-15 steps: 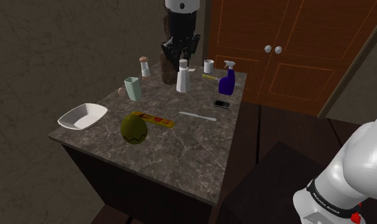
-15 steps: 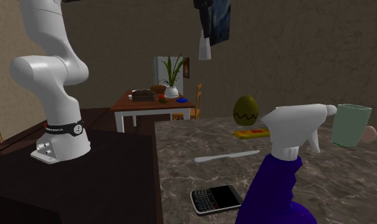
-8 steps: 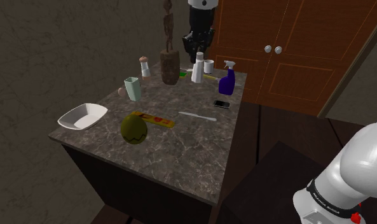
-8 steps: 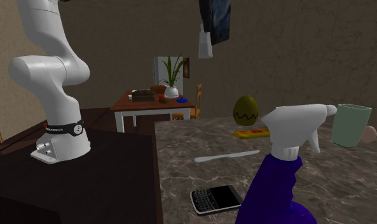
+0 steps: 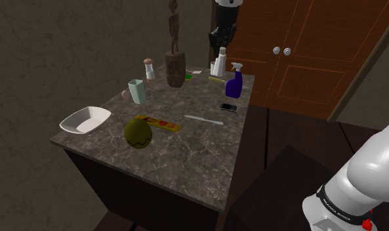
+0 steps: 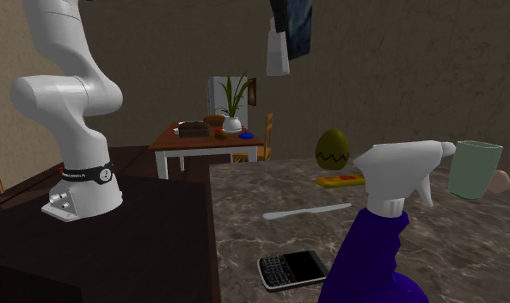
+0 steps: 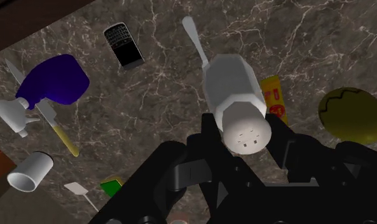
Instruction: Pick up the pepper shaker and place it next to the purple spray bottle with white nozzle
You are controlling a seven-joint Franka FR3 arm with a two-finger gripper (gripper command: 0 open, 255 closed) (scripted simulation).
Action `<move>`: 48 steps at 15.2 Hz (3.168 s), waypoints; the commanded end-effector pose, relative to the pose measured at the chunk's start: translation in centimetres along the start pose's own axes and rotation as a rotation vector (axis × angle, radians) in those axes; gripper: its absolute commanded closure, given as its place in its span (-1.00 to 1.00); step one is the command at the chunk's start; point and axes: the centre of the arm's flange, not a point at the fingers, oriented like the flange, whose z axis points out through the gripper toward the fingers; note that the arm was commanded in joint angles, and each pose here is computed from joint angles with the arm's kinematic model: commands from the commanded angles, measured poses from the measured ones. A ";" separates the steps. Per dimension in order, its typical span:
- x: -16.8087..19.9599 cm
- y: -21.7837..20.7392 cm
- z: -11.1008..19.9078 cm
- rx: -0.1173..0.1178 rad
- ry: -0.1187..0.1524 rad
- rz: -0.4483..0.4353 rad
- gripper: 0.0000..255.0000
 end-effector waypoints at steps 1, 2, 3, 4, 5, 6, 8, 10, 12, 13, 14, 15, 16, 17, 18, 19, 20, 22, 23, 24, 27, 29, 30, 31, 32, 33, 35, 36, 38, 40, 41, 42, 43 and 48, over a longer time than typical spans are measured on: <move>0.0 2.7 0.4 0.000 0.000 -0.001 1.00; 0.1 4.0 0.5 0.000 0.000 -0.001 1.00; 0.2 5.3 0.6 0.000 0.000 -0.001 1.00; 0.4 6.6 0.8 0.000 0.000 -0.001 1.00; 0.5 7.9 0.9 0.000 0.000 -0.001 1.00; 0.6 9.2 1.0 0.000 0.000 -0.001 1.00; 0.8 11.8 1.3 0.000 0.000 -0.001 1.00; 1.0 14.5 1.5 0.000 0.000 -0.001 1.00; 1.2 17.1 1.8 0.000 0.000 -0.001 1.00; 1.3 18.4 1.9 0.000 0.000 -0.001 1.00; 1.4 19.7 2.0 0.000 0.000 -0.001 1.00; 1.5 21.0 2.1 0.000 0.000 -0.001 1.00; 1.6 22.3 2.3 0.000 0.000 -0.001 1.00; 1.7 23.6 2.4 0.000 0.000 -0.001 1.00; 1.8 24.9 2.5 0.000 0.000 -0.001 1.00; 2.0 26.2 2.6 0.000 0.000 -0.001 1.00; 2.1 27.6 2.8 0.000 0.000 -0.001 1.00; 2.3 30.1 3.0 0.000 0.000 -0.001 1.00; 2.2 30.1 3.5 0.000 0.000 -0.001 1.00; 2.1 30.0 4.1 0.000 0.000 -0.001 1.00; 1.9 29.9 5.6 0.000 0.000 -0.001 1.00; 1.7 29.8 6.7 0.000 0.000 -0.001 1.00; 1.6 29.8 7.2 0.000 0.000 -0.001 1.00; 1.6 29.7 7.7 0.000 0.000 -0.001 1.00; 1.5 29.7 8.2 0.000 0.000 -0.001 1.00; 1.4 29.6 8.7 0.000 0.000 -0.001 1.00; 1.2 29.6 9.8 0.000 0.000 -0.001 1.00; 1.2 29.5 10.3 0.000 0.000 -0.001 1.00; 1.0 29.4 11.3 0.000 0.000 -0.001 1.00; 0.8 29.3 12.4 0.000 0.000 -0.001 1.00; 0.8 29.3 12.9 0.000 0.000 -0.001 1.00; 0.7 29.3 13.4 0.000 0.000 -0.001 1.00; 0.6 29.2 13.9 0.000 0.000 -0.001 1.00; 0.2 29.0 16.5 0.000 0.000 -0.001 1.00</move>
